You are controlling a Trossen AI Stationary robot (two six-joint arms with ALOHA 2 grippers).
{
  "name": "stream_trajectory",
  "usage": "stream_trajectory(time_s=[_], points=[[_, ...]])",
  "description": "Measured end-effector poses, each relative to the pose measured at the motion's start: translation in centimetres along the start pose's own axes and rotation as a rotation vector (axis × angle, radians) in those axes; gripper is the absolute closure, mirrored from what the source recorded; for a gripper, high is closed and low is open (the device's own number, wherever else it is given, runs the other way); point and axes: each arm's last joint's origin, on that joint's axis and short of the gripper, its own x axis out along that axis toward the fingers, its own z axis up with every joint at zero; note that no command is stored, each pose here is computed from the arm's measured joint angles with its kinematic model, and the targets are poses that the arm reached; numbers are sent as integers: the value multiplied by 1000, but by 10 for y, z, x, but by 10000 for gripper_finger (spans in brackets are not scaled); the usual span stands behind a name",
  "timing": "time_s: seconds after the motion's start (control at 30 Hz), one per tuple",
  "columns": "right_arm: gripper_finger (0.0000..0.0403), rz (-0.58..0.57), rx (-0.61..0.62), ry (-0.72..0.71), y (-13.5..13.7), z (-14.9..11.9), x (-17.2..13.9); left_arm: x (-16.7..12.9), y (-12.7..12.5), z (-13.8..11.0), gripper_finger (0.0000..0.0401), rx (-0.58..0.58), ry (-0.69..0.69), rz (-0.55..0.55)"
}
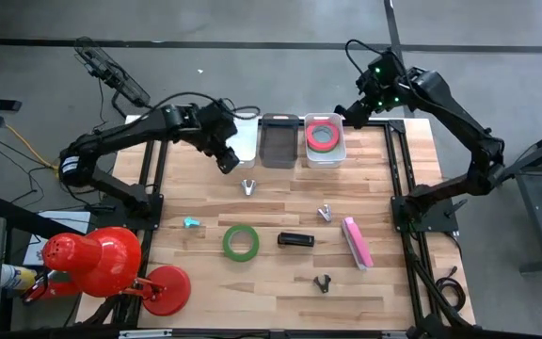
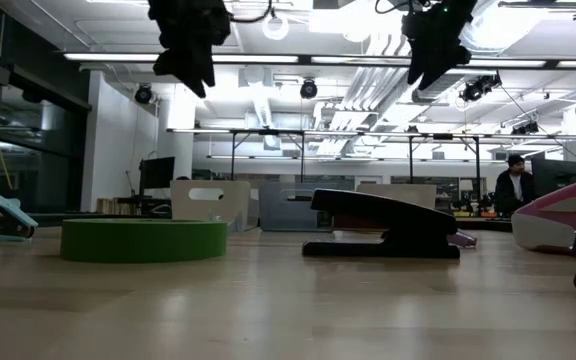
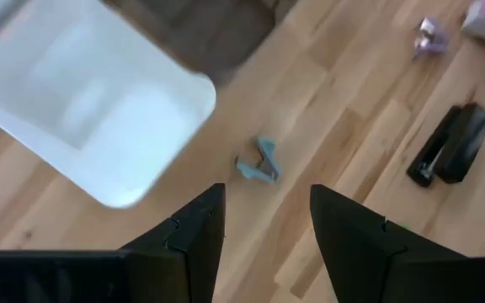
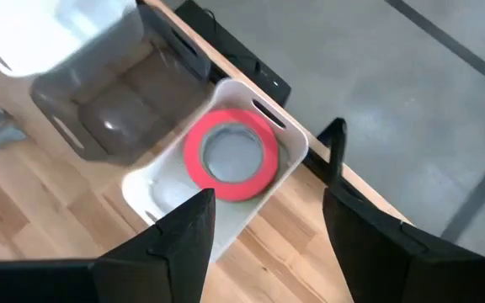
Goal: Pick and place Stapler, Stapler remover, tape
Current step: Put the green tape into the right white bin
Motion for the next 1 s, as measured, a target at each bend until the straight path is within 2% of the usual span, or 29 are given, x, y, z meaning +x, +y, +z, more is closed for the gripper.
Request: stream_trajectory(time_s=[0.13,0.33,0.73,0.83,1.0], points=[[190,-42,-27,21,2,-2,0,16,-7,-5,229,-24,62,22],[190,-46,-43,21,2,-5,-6,36,-14,-23,229,-105,146,39],[190,-50,-47,-85,1,-18,-42,69,-39,-61,228,-250,236,25],[190,-51,-46,-101,1,-20,-48,73,-44,-68,212,-288,258,12],[190,-44,-48,-111,2,-23,-52,83,-56,-78,157,-301,299,7]])
